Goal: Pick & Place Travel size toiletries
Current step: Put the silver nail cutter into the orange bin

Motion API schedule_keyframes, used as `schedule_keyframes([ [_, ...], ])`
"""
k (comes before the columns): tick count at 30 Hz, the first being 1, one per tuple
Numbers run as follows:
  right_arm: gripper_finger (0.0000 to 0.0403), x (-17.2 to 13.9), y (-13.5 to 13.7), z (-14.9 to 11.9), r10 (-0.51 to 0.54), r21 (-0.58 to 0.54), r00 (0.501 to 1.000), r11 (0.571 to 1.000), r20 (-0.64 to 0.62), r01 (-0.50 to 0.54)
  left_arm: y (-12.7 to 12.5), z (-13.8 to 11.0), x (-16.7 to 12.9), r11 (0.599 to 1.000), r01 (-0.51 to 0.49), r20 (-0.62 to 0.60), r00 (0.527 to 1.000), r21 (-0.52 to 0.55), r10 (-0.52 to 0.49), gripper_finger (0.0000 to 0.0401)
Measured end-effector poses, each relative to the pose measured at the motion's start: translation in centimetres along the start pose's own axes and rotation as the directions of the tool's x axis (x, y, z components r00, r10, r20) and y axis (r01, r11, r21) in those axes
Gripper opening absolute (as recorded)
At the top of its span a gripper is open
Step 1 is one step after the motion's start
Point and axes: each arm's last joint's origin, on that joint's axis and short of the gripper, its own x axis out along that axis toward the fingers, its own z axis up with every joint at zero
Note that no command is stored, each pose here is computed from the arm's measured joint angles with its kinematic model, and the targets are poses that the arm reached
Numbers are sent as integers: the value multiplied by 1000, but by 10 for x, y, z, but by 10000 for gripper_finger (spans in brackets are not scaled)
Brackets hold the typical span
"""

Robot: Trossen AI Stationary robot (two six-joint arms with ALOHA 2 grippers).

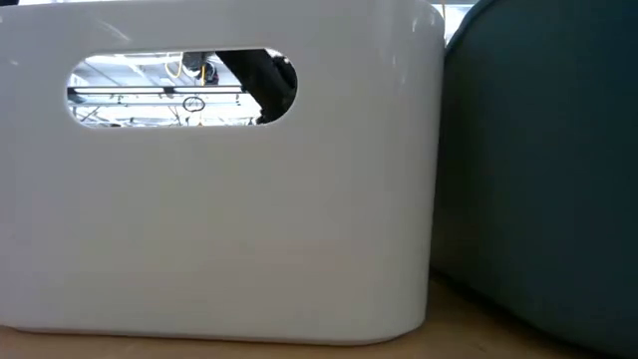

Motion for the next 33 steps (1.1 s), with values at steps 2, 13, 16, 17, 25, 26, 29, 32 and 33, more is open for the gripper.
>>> schedule_keyframes([
  [2,164,-8,-4,8,-29,0,999,1000,20,29,-1,-4,12,999,35,-12,999,2,-35,257],
  [13,164,22,-9,-20,-129,2,988,992,-81,130,27,-28,51,996,-14,-142,989,92,27,257],
  [16,164,37,-11,-34,-124,19,991,992,-52,125,41,-28,52,996,1,-145,989,89,12,257],
  [17,164,42,-11,-38,-105,26,994,994,-30,106,44,-28,53,996,27,-148,989,83,-14,257],
  [25,164,57,-19,-50,-60,51,998,997,30,59,49,-33,52,976,166,-198,971,140,-137,257],
  [26,164,57,-21,-50,-72,51,997,996,27,71,48,-34,53,975,168,-204,969,148,-136,257],
  [29,164,59,-24,-49,-63,57,997,997,40,60,49,-41,61,976,160,-234,964,144,-124,248],
  [32,164,59,-25,-45,-23,65,998,998,67,18,50,-50,73,978,161,-269,955,132,-121,226],
  [33,164,60,-26,-45,-17,67,998,998,68,13,50,-53,77,979,161,-283,952,129,-120,218],
])
